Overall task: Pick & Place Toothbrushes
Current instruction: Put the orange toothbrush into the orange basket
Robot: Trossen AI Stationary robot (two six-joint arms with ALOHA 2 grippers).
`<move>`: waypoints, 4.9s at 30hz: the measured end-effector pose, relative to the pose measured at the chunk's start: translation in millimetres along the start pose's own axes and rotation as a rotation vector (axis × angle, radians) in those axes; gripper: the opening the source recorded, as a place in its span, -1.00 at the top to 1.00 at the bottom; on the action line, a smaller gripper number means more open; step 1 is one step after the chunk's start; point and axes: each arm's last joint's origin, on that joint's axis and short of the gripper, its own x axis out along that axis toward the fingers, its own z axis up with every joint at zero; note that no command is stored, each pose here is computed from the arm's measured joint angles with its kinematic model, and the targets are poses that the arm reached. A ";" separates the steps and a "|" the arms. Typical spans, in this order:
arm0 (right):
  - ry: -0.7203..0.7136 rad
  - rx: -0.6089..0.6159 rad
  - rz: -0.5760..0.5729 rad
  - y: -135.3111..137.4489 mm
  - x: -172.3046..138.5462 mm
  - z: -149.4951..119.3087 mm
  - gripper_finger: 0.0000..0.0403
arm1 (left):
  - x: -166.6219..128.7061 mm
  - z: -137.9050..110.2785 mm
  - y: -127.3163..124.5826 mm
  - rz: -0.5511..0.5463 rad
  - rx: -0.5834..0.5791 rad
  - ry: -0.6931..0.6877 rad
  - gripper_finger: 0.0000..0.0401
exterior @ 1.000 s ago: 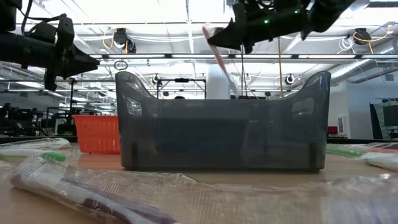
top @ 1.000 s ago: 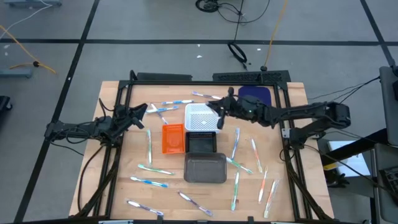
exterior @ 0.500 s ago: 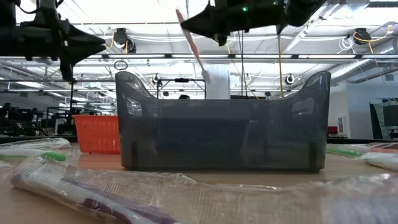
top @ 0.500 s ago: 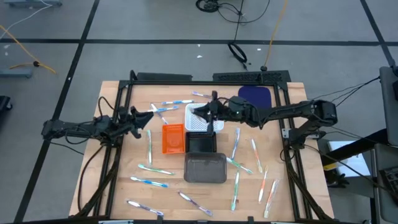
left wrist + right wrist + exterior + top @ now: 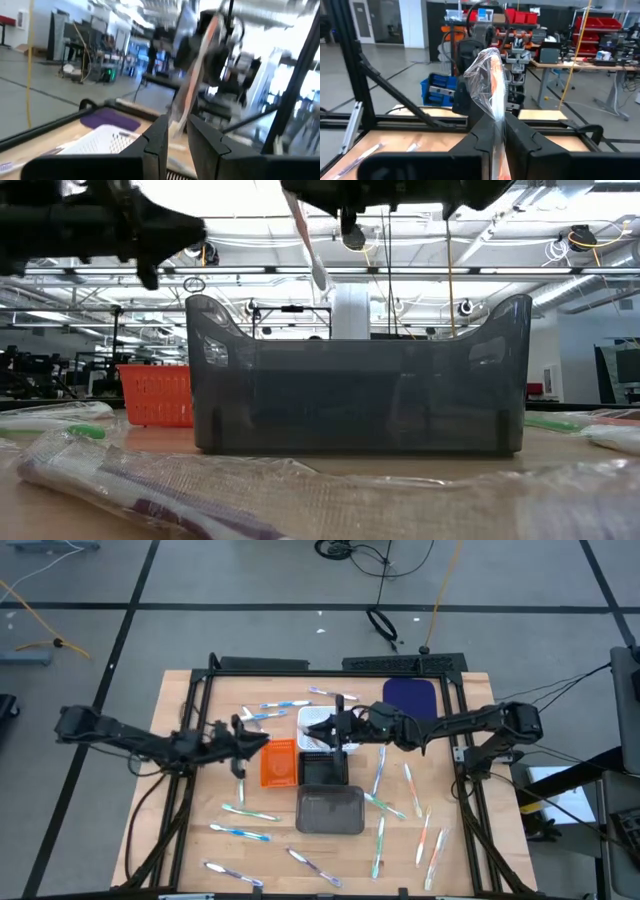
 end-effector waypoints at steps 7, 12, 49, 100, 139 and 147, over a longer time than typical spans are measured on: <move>0.007 -0.001 0.025 9.3 0.4 -0.8 0.93 | 48.5 3.1 -24.3 -0.027 0.156 0.065 0.64; 0.014 -0.011 0.048 17.2 0.3 -1.4 0.92 | 73.7 -1.4 -33.6 -0.025 0.238 0.118 0.64; -0.032 -0.035 0.048 18.7 -2.5 6.6 0.91 | 122.2 -7.7 -48.6 -0.042 0.220 0.086 -0.16; 0.274 -0.071 0.058 18.3 -6.6 -22.0 0.27 | 80.8 16.3 -60.8 0.295 0.107 0.459 0.99; 0.560 -0.046 0.154 47.1 -19.1 -46.5 0.31 | 77.8 -43.6 -18.1 0.655 -0.287 0.809 0.85; 0.562 -0.047 0.154 47.1 -19.3 -46.7 0.31 | 80.9 -47.7 -16.0 0.658 -0.292 0.816 0.68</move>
